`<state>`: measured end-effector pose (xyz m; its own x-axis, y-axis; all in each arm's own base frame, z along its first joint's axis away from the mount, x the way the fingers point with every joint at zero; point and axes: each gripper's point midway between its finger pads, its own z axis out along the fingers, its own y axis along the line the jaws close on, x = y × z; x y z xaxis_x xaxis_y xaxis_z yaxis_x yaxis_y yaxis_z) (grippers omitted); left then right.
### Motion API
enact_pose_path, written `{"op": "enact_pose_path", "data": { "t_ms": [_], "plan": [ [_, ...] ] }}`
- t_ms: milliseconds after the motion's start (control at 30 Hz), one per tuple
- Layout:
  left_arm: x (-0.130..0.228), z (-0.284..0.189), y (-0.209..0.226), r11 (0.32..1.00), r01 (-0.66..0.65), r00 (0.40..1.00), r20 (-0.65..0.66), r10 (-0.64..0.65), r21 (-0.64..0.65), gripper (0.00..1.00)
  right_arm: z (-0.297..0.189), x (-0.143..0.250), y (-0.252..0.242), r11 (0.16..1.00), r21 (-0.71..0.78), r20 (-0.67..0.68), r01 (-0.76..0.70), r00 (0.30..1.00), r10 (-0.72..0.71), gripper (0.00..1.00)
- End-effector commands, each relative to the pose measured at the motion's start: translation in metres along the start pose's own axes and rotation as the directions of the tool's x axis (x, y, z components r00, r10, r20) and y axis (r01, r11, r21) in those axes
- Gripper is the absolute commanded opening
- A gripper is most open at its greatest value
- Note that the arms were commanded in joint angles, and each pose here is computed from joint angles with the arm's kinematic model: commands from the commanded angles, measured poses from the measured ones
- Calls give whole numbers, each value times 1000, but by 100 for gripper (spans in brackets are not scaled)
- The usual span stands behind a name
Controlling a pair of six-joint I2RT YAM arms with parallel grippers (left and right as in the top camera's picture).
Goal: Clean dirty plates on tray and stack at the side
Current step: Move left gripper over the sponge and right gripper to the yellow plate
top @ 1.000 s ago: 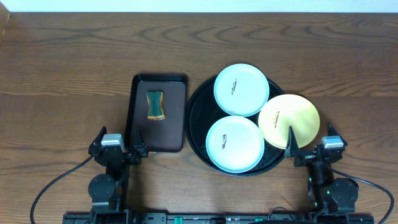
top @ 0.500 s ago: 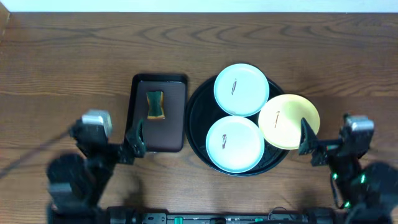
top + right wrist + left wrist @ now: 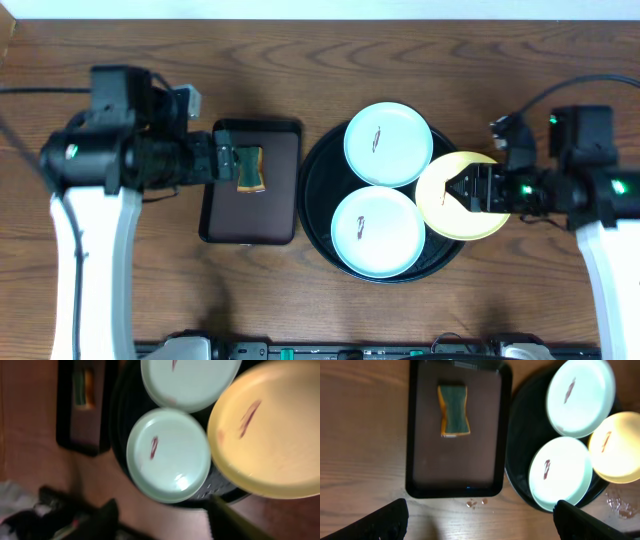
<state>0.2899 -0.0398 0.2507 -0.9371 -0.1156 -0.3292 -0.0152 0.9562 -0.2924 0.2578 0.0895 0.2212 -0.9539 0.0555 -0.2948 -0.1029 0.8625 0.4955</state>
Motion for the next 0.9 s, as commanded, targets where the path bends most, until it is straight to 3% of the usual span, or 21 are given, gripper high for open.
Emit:
{"op": "enact_pose_path", "data": {
  "t_ms": [0, 100, 167, 367, 500, 733, 867],
  "plan": [
    [0, 20, 2, 999, 49, 996, -80, -48, 9, 93, 22, 10, -5, 996, 20, -100, -84, 991, 86, 42],
    [2, 39, 7, 998, 68, 987, -144, -68, -2, 93, 42, 25, -30, 971, 200, -126, -130, 980, 157, 41],
    [3, 49, 10, 997, 78, 981, -177, -78, -7, 99, 56, 35, -35, 959, 251, -138, -132, 976, 171, 40],
    [3, 70, 15, 991, 130, 962, -239, -132, -24, 99, 101, 68, -42, 945, 297, -174, -135, 966, 193, 41],
    [5, 79, 17, 990, 135, 954, -265, -138, -29, 91, 124, 83, -58, 919, 362, -139, -156, 966, 219, 37],
    [5, 79, 17, 990, 135, 954, -267, -138, -30, 89, 149, 88, -70, 898, 406, -49, -170, 977, 208, 25],
    [5, 79, 17, 990, 135, 954, -267, -138, -30, 88, 152, 91, -79, 874, 465, -37, -143, 983, 180, 24]
  ]
}}
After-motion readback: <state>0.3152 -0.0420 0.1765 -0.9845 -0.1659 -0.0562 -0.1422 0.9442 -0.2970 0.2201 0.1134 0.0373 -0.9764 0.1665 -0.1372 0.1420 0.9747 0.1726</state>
